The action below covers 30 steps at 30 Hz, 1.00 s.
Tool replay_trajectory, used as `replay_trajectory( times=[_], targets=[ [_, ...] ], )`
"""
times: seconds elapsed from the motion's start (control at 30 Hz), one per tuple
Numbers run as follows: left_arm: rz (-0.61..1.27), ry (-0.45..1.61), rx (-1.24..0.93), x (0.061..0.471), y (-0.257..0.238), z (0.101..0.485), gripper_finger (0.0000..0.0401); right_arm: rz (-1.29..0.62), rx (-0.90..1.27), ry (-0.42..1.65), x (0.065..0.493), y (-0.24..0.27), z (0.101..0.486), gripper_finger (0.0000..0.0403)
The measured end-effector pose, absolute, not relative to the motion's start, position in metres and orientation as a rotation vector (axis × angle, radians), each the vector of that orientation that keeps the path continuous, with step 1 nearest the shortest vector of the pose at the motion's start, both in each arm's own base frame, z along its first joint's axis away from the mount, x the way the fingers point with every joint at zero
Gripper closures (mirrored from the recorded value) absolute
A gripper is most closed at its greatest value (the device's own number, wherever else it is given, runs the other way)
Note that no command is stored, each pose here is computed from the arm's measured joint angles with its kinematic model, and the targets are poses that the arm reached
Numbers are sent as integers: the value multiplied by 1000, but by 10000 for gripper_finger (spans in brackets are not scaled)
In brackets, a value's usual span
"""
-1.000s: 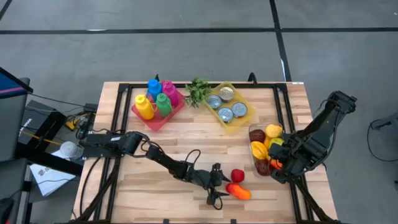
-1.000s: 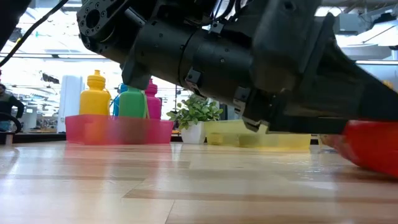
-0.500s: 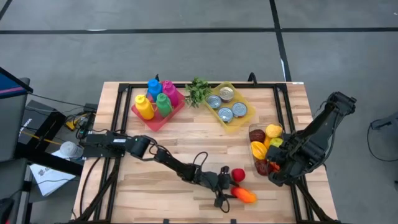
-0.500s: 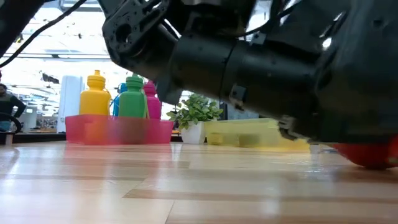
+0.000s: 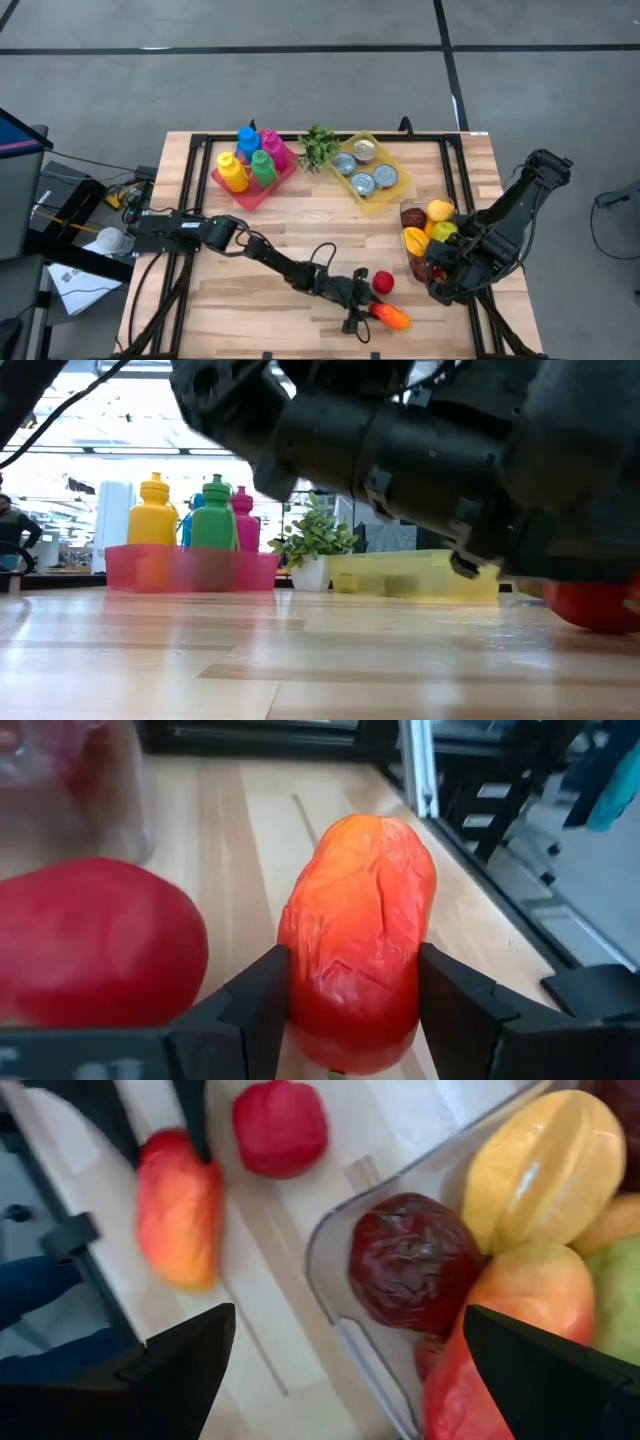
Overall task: Pick & Place Food Item
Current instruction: Put the red mango into the transparent bin
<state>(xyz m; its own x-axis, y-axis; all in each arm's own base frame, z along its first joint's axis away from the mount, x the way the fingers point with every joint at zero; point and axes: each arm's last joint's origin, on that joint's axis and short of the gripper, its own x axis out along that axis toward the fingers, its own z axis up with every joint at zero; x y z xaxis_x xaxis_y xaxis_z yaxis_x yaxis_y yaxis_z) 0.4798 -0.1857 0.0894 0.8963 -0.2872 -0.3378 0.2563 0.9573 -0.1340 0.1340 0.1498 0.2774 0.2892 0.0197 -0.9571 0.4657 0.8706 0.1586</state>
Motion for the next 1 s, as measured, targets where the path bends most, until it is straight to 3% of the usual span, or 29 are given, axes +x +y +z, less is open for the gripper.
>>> replay_trajectory(
  times=[0.23,0.37,0.6,0.77,1.0],
  targets=[
    [-224,571,-41,465,-166,143,226,-204,466,1203,131,148,299,17],
    [-204,541,-74,450,-152,190,226,-158,445,1110,133,147,317,23],
    [-120,357,-305,408,-112,293,224,-106,327,912,138,145,346,34],
    [-51,115,-428,362,-83,371,223,-73,215,706,149,144,370,34],
    [-31,-272,-514,296,-61,447,222,-143,-27,355,178,129,415,33]
  ],
)
